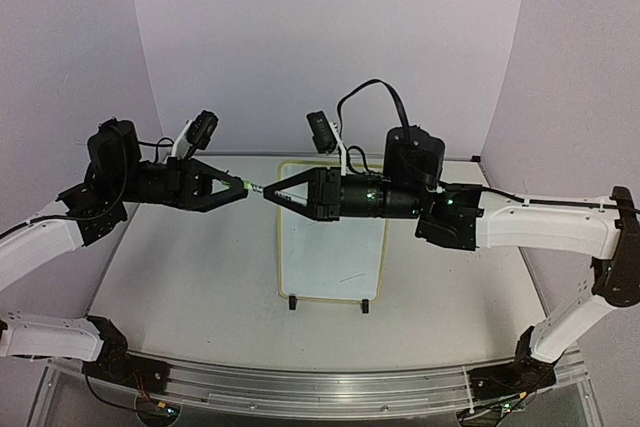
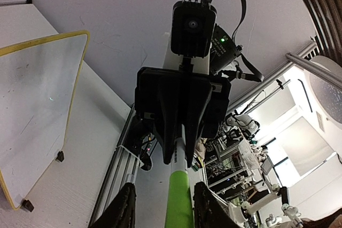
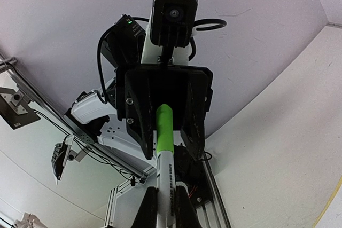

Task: Write a sentence on the whiteboard
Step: Pass from the left arm to the right, then open the pen cap from the whiteboard marker.

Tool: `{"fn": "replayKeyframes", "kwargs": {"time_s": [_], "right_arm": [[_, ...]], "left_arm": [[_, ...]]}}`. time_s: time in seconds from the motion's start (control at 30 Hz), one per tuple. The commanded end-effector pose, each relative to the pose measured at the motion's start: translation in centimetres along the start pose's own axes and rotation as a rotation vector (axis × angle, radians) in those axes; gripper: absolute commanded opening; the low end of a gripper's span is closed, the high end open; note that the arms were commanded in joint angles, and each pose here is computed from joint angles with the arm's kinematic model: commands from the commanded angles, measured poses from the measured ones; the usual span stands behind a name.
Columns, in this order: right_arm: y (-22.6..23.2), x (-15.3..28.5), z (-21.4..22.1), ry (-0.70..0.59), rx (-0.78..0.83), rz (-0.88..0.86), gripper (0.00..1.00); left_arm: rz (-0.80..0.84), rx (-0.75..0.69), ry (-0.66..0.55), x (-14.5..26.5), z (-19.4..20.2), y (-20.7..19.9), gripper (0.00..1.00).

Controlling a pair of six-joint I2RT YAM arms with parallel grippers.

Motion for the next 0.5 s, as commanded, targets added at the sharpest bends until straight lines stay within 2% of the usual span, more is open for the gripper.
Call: {"fn": "replayKeyframes", "kwargs": {"time_s": [0.0, 0.07, 0.13, 0.37, 0.47], "right_arm": [[1.58, 0.1, -0.83, -0.033, 0.017, -0.054, 0.0], [1.49, 0.07, -0.76, -0.03, 0.014, -0.051, 0.0], [1.35, 0.07, -0.66, -0.027, 0.013, -0.047, 0.0], [1.22, 0.3, -0.57, -0.027, 0.015, -0.033, 0.0], [1.07, 0.37, -0.38, -0.02, 0.018, -0.023, 0.0]], "left_arm": [[0.0, -0.056, -0.034, 0.17, -1.1, -0.75, 0.4], [-0.002, -0.066, -0.039, 0.2, -1.36, -0.94, 0.4], [-0.003, -0.075, -0.039, 0.18, -1.61, -1.13, 0.36], [-0.012, -0.087, -0.046, 0.23, -1.86, -1.24, 0.06], [-0.014, -0.09, -0.053, 0.3, -1.89, -1.27, 0.0]]}}
Point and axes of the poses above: each gripper's point midway between its finger pads, its own x axis back along the fingers, its own y axis along the line the jaws close on, z = x × y, the point moved 3 cm from there along x, back along the fingers, and after that the axes turned 5 degrees about -x, right-handed, at the moved point
